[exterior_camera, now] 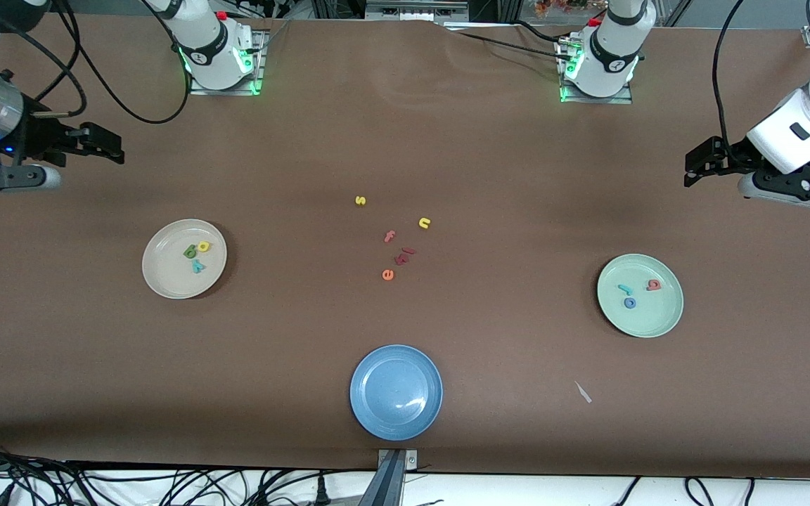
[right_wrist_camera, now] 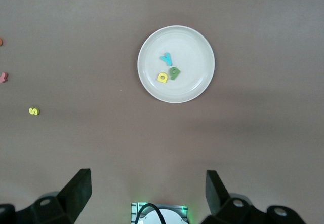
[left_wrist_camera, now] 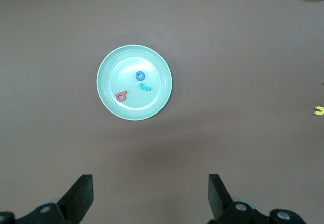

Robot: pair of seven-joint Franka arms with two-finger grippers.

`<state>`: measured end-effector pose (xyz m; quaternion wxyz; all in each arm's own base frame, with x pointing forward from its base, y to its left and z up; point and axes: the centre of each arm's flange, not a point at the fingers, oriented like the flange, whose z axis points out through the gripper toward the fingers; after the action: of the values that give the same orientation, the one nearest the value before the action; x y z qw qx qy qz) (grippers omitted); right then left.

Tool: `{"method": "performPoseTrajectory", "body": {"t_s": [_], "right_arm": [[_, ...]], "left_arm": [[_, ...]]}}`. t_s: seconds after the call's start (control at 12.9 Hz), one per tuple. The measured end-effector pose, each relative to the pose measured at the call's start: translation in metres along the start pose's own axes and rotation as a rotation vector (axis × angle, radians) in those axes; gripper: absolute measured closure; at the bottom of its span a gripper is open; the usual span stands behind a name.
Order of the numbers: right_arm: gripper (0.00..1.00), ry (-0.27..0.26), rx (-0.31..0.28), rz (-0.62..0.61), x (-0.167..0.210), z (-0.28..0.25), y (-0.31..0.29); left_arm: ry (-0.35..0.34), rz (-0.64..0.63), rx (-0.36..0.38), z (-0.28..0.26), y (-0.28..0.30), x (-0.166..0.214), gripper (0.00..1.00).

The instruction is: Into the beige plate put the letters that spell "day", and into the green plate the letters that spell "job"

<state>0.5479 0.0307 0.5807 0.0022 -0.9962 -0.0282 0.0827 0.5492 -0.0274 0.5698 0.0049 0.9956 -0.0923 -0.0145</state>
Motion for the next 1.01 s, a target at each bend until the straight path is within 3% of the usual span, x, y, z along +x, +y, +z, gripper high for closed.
{"method": "performPoseTrajectory", "body": {"t_s": [0.7,1.01], "right_arm": [[0.0,-0.001,-0.001,0.002,0.012,0.012,0.021],[0.0,0.053,-0.023,0.002,0.02,0.009,0.023]], "left_arm": [[-0.009,-0.002,-0.002,0.004,-0.002,0.001,0.0],[-0.01,-0.002,-0.002,0.004,-0.002,0.001,0.0]]}}
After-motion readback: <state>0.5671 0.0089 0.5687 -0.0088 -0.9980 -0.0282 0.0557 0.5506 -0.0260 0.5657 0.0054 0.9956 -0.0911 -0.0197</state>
